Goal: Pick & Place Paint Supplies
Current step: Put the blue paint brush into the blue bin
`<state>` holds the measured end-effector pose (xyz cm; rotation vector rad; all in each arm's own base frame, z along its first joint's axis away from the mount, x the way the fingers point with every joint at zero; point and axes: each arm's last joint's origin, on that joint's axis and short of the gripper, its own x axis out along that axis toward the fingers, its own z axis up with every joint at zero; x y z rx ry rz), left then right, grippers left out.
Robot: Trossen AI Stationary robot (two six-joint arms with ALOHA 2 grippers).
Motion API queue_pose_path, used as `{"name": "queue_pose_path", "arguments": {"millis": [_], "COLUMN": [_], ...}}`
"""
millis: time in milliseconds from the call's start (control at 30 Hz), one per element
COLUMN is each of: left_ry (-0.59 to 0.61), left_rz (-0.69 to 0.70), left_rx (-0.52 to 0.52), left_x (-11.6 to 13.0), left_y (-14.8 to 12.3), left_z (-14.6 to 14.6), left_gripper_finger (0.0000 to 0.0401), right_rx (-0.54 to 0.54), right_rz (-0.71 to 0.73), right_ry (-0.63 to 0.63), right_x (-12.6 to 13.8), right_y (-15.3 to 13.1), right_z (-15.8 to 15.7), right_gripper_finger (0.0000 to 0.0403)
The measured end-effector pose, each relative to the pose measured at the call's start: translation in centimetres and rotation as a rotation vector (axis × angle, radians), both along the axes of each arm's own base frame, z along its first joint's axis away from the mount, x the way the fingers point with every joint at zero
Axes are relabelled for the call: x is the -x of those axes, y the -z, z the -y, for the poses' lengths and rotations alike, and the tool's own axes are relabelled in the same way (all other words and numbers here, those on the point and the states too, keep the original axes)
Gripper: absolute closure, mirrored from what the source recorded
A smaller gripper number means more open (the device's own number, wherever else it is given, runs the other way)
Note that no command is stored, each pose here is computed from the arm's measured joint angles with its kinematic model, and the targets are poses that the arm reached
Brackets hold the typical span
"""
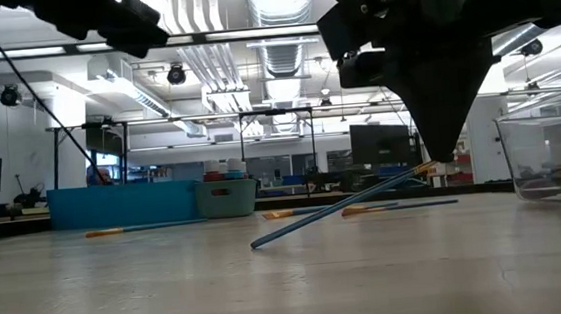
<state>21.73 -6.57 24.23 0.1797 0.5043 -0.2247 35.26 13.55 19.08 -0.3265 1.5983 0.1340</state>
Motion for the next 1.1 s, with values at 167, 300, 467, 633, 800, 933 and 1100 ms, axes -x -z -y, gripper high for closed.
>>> {"name": "queue_pose_path", "arguments": {"millis": [167, 300, 467, 633, 800, 933, 1100], "left_ry": [0.112, 0.226, 0.171, 0.149, 0.074, 0.039, 0.017], "left_rz": [-0.082, -0.177, 0.089, 0.209, 0.192, 0.143, 0.089], "left_rx": [-0.085, -0.160, 0.012, 0.092, 0.236, 0.326, 0.332], "left_x": [-2.3, -3.2, -6.7, -9.0, -10.2, -10.1, -9.9], "left_y": [2.8, 6.4, 7.5, 8.1, 7.3, 7.1, 7.4], "left_z": [2.9, 5.8, 8.0, 9.0, 9.2, 9.3, 9.1], "left_gripper_finger": [0.0227, 0.0213, 0.0206, 0.0206, 0.0206, 0.0206, 0.0205], "right_rx": [0.004, 0.012, 0.027, 0.033, 0.043, 0.052, 0.058], "right_rz": [0.001, 0.003, 0.004, 0.007, 0.040, 0.085, 0.133], "right_ry": [0.000, 0.000, -0.004, -0.009, -0.007, 0.006, 0.023], "right_x": [0.0, 0.0, 0.0, 0.2, 0.5, 1.0, 1.3], "right_y": [0.0, 0.0, 0.0, -0.4, -1.5, -2.9, -4.1], "right_z": [0.0, 0.1, 0.1, 0.2, 0.3, 0.5, 0.6], "right_gripper_finger": [0.0395, 0.0395, 0.0395, 0.0395, 0.0395, 0.0395, 0.0395]}}
